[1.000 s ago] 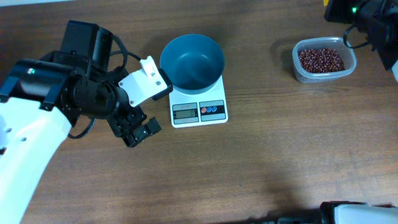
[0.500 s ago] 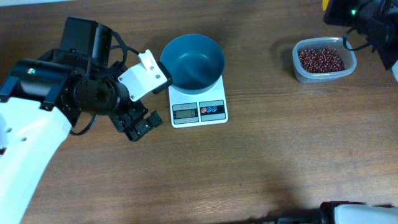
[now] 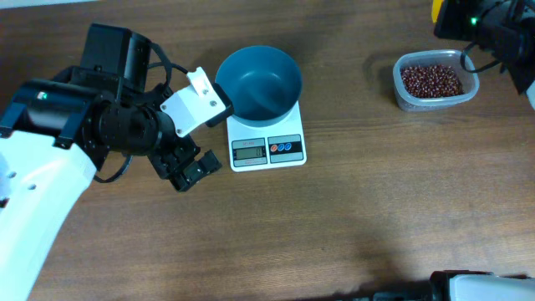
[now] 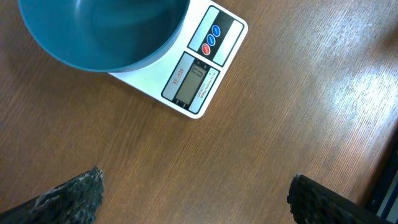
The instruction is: Scoop item into bowl and weigh 50g on scale
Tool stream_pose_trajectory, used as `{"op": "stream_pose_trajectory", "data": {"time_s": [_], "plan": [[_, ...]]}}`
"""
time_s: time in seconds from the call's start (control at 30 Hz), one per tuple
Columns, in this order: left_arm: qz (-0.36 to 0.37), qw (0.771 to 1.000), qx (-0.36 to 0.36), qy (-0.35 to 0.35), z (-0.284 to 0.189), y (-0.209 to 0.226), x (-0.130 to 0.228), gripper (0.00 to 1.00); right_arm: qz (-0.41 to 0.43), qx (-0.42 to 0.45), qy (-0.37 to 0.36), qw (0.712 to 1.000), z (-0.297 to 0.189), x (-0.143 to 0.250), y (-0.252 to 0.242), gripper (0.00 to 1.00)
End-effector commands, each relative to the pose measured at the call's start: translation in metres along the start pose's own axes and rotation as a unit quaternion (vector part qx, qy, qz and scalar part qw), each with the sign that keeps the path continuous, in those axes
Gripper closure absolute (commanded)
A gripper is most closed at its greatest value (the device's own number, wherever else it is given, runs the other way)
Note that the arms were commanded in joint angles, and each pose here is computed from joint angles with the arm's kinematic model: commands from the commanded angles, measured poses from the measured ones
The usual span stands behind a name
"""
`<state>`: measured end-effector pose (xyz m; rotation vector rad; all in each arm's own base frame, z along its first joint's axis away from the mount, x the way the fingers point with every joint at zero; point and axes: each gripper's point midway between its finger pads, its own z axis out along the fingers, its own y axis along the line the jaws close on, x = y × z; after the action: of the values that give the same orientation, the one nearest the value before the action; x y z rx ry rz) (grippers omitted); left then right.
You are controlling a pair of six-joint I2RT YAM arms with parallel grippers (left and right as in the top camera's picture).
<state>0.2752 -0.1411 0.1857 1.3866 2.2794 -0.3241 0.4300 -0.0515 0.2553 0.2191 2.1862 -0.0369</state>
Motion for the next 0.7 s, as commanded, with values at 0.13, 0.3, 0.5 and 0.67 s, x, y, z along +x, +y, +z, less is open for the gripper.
{"op": "stream_pose_trajectory", "data": {"time_s": [0.13,0.3,0.5,0.67], "plan": [[-0.005,1.0,0.0,-0.006,-0.003,0.001,-0.005,0.01,0.004,-0.005,-0.035,0.999,-0.021,-0.022,0.0,0.96],[-0.002,1.0,-0.006,-0.013,-0.003,0.004,-0.009,0.01,0.004,-0.005,-0.041,0.999,-0.026,-0.025,0.0,0.96],[-0.002,1.0,-0.006,-0.013,-0.003,0.004,-0.008,0.01,-0.02,-0.001,-0.01,1.0,-0.028,-0.01,-0.001,0.96],[-0.002,1.0,-0.006,-0.013,-0.003,0.004,-0.008,0.01,-0.053,0.001,0.061,0.997,-0.045,0.026,-0.004,0.96]]}}
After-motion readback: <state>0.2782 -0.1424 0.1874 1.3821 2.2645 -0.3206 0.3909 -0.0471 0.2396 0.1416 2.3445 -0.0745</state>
